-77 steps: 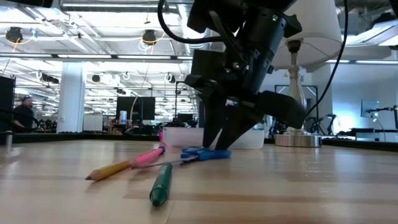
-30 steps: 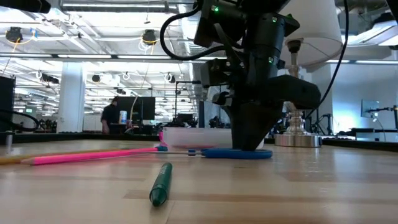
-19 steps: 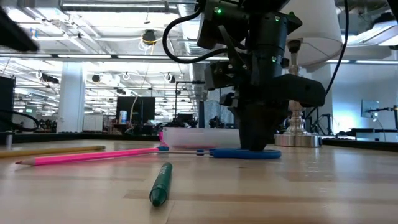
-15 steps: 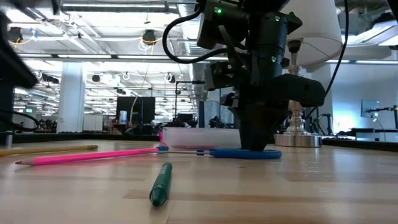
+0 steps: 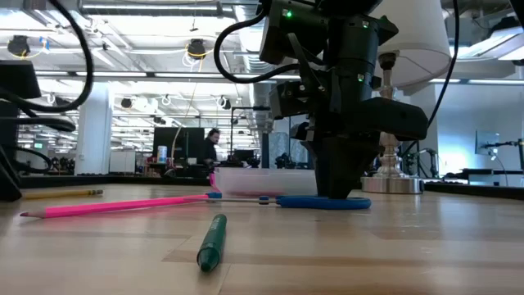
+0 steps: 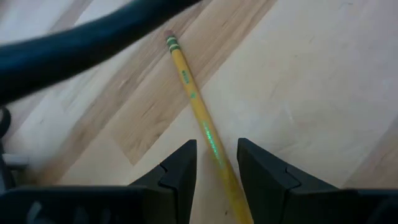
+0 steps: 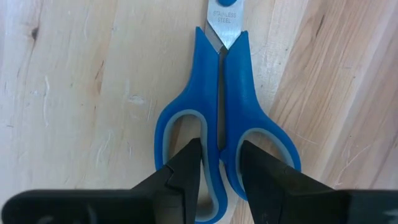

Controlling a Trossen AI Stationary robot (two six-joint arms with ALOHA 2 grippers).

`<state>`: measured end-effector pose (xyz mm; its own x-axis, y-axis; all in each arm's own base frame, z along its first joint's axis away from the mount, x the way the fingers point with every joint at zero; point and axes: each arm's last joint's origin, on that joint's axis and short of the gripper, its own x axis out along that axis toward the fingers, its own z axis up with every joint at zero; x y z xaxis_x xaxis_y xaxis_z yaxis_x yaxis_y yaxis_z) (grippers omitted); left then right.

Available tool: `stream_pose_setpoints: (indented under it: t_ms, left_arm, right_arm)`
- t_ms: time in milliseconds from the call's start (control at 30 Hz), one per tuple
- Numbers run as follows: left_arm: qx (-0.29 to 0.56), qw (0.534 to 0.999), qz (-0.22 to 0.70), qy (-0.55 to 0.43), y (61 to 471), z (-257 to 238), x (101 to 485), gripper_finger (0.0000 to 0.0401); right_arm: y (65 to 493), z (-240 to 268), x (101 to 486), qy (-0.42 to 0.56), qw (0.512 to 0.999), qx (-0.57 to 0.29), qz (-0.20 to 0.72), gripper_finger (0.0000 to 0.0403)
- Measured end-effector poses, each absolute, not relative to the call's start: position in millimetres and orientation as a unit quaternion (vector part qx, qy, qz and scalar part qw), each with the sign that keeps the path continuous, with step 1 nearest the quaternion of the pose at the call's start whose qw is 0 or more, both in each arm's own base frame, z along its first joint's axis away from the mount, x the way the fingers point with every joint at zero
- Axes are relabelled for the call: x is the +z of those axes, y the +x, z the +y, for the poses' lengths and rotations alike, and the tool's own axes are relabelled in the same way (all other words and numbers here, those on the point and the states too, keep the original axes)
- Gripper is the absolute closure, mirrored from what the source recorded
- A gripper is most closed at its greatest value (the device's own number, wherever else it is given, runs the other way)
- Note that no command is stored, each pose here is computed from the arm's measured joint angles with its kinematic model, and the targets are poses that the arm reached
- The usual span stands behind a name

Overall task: Pick & place school supplies into a supply box
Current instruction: Put the blue scissors into the pink supply box

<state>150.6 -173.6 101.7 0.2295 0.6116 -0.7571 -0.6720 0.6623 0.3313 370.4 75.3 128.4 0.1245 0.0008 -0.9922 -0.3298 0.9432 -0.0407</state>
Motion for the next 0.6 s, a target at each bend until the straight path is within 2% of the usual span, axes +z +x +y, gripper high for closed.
stream_pose_setpoints:
  t_ms: [400, 600]
  left_arm:
    - [0.376, 0.810, 0.446, -0.059, 153.0, -173.9, 107.6, 0.0287]
    - [0.364, 0.821, 0.438, -0.036, 154.0, -173.8, 107.9, 0.0287]
  right_arm:
    - [370.7, 75.3, 128.3, -0.126, 0.740, 0.112, 0.651, 0.0305]
    - [370.5, 75.2, 128.3, -0.127, 0.739, 0.111, 0.652, 0.0309]
